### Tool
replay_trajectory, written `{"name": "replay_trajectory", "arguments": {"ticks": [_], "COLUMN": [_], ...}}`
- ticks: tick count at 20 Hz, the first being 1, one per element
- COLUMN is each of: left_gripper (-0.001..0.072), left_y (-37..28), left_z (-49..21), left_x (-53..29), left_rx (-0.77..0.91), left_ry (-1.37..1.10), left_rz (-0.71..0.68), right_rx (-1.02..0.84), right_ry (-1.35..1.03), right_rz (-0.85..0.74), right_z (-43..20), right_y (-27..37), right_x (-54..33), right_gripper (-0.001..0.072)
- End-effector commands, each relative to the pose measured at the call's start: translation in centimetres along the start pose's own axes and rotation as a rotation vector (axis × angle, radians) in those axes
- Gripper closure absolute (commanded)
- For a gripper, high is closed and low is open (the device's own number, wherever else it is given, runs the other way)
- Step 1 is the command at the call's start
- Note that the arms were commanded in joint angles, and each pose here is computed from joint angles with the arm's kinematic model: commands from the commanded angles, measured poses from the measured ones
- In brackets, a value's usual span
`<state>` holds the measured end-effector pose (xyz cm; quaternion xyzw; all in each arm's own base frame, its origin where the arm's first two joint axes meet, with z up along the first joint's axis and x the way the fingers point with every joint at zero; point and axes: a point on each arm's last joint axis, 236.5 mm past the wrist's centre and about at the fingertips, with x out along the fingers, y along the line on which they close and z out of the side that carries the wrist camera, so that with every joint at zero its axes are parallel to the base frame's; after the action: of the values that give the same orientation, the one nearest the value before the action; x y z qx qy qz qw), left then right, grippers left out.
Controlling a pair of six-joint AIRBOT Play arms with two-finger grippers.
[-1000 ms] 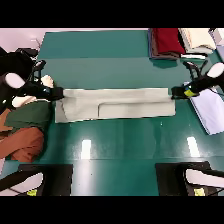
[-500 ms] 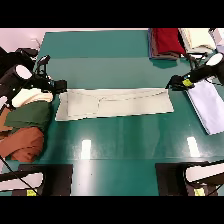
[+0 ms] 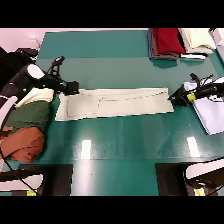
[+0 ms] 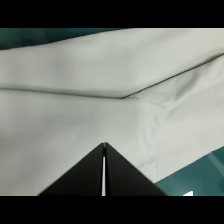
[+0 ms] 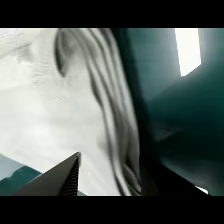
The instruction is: Fold the shirts.
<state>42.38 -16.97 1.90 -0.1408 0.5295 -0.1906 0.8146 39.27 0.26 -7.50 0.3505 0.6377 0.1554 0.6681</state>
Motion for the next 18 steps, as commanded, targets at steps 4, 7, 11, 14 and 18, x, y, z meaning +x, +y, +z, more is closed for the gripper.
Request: {"name": "replay_trajectory", "arguments": {"ticks": [4, 7, 11, 14, 18], "left_gripper": [0.0685, 0.0685, 0.0685, 0.0685, 0.0685], "left_y": [-7.2, -10.3, -13.7, -15.5, -16.4], "left_z": [-0.3, 0.2, 0.2, -0.9, -2.3], "left_x": [5.6, 8.5, 12.7, 15.1, 16.6], "left_rx": [0.038, 0.083, 0.116, 0.145, 0.144], "left_ry": [-0.027, -0.002, 0.035, 0.068, 0.099], "left_rz": [-0.077, -0.113, -0.158, -0.175, -0.19], "right_rx": [-0.113, -0.249, -0.439, -0.567, -0.659], "right_ry": [-0.081, -0.166, -0.25, -0.287, -0.291], "right_rz": [0.052, 0.084, 0.138, 0.186, 0.223], "right_z": [1.5, 2.4, 1.2, -0.7, -2.6], "right_y": [4.8, 10.3, 20.4, 27.4, 32.5], "right_x": [2.1, -3.0, -8.3, -10.2, -10.6], "right_gripper": [0.0695, 0.0696, 0.0696, 0.0696, 0.0695]}}
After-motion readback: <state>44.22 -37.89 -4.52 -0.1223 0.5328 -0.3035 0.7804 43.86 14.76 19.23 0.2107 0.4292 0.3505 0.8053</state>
